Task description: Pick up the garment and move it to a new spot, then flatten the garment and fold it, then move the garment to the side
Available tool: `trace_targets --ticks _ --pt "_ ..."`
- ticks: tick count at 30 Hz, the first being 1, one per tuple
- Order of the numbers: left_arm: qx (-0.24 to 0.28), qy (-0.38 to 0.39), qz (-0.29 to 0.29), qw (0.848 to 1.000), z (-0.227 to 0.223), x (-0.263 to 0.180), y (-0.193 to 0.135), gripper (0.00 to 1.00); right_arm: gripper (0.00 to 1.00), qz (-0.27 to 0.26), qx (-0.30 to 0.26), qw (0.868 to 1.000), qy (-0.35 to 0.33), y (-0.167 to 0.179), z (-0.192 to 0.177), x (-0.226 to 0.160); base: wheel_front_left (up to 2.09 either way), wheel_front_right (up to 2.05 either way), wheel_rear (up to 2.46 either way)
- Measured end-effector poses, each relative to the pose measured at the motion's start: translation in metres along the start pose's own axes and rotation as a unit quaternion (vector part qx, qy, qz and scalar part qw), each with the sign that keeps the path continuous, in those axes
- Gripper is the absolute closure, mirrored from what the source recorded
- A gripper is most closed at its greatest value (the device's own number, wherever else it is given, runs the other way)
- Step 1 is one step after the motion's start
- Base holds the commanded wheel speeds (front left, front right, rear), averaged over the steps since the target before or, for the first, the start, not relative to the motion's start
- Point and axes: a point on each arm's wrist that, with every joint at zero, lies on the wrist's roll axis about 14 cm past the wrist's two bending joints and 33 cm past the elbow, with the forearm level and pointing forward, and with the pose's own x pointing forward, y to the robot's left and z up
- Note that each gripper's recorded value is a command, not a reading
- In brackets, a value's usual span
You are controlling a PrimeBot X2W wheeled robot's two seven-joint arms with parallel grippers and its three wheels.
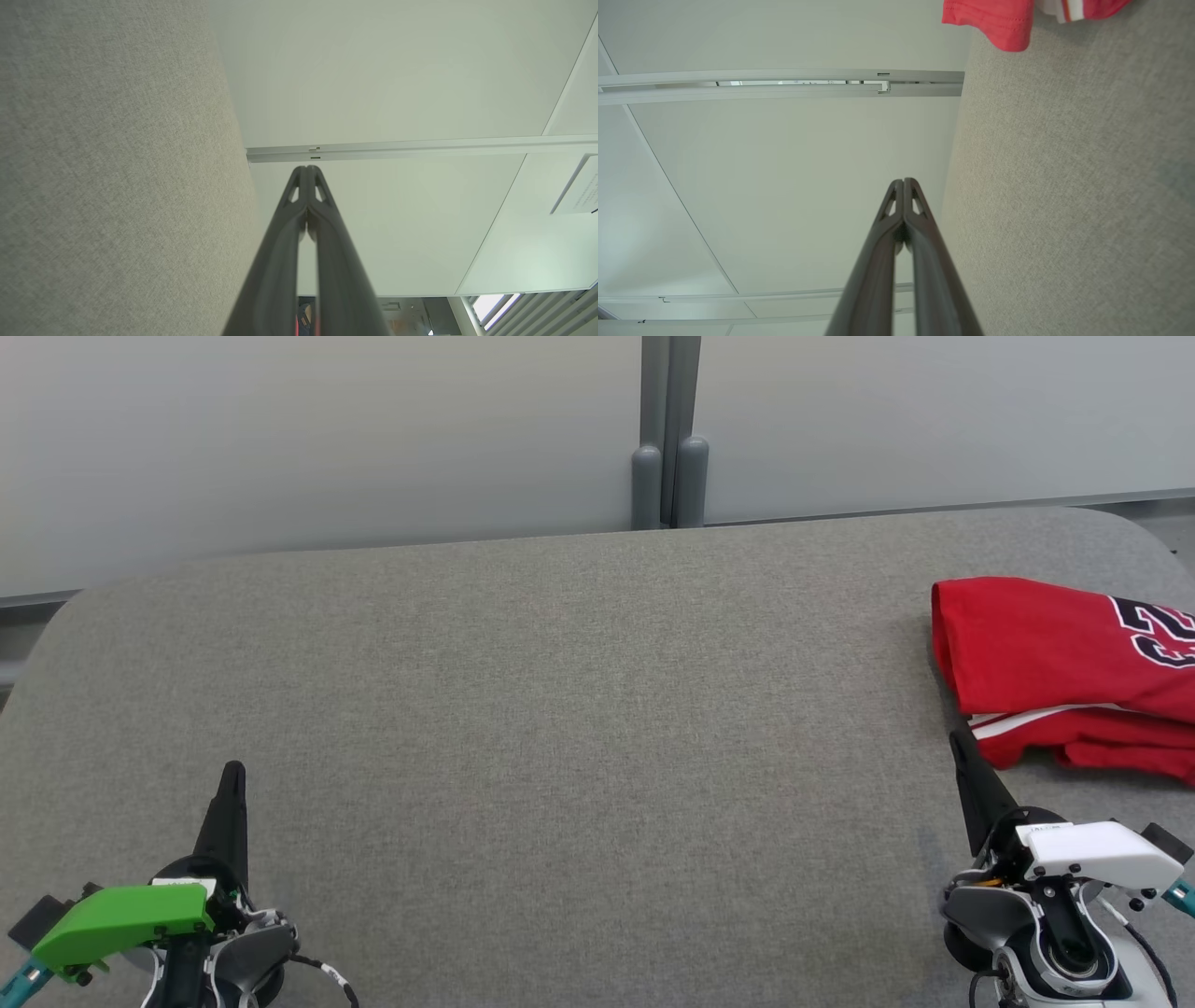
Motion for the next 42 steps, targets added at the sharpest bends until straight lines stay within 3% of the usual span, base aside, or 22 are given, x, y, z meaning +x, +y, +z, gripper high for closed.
trace_targets --ticks 42 --pt "-0.016 0.001 -0.008 1.0 -0.0013 0.0027 -0.0035 1.0 1.0 0.005 0.014 1.0 0.001 0.0028 0.0004 0.0013 0.0 0.0 0.0"
